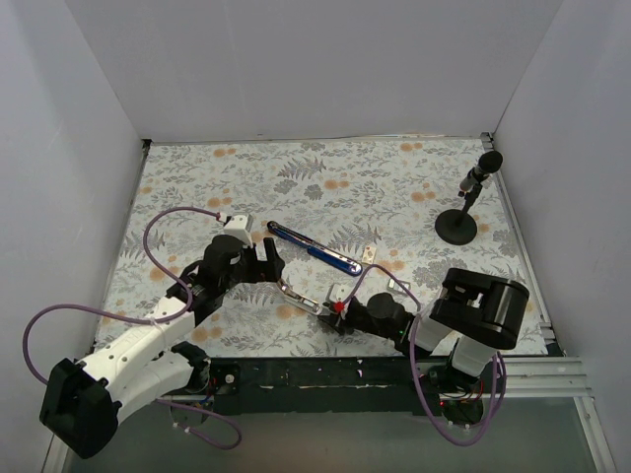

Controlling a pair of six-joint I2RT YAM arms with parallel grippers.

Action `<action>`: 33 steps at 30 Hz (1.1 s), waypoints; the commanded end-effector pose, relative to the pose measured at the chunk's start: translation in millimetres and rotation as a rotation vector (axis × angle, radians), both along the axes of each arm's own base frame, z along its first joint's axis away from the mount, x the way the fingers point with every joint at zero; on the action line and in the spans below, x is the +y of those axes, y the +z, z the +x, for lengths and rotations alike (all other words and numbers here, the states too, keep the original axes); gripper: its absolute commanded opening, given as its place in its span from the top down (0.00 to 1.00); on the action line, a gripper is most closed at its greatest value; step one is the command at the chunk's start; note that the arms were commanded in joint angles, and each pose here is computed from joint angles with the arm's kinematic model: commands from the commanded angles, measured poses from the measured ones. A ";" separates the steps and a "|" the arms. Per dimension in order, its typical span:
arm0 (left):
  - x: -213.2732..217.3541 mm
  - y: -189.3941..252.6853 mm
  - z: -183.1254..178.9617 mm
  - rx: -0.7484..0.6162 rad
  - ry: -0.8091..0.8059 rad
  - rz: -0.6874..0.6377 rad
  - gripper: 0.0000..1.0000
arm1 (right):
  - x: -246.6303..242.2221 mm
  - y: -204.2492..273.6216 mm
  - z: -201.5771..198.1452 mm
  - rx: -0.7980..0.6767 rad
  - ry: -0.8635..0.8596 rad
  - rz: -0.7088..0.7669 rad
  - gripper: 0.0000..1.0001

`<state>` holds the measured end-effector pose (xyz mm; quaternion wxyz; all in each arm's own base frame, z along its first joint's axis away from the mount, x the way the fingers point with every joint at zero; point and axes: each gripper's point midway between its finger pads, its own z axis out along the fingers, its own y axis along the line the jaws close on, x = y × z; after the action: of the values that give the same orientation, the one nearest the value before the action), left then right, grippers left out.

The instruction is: Load the staples into the stapler

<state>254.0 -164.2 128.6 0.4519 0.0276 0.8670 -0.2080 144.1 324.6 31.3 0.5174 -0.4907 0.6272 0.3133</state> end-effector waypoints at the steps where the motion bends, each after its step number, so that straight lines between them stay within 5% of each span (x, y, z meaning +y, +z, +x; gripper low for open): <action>1: -4.3 9.1 4.0 -0.011 -0.005 -0.024 0.02 | 18.9 48.7 16.5 -0.114 -0.034 0.178 0.55; 22: -9.1 4.9 2.4 0.009 -0.023 -0.036 0.02 | 33.8 61.4 23.9 -0.125 -0.025 0.225 0.58; 33: -25.0 -1.8 -3.7 0.069 -0.082 -0.082 0.06 | 33.2 57.5 25.3 -0.122 -0.025 0.210 0.95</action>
<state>248.8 -176.6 114.9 0.4168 0.0340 0.8787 -0.2301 157.7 338.5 36.5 0.5310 -0.4812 0.6245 0.3106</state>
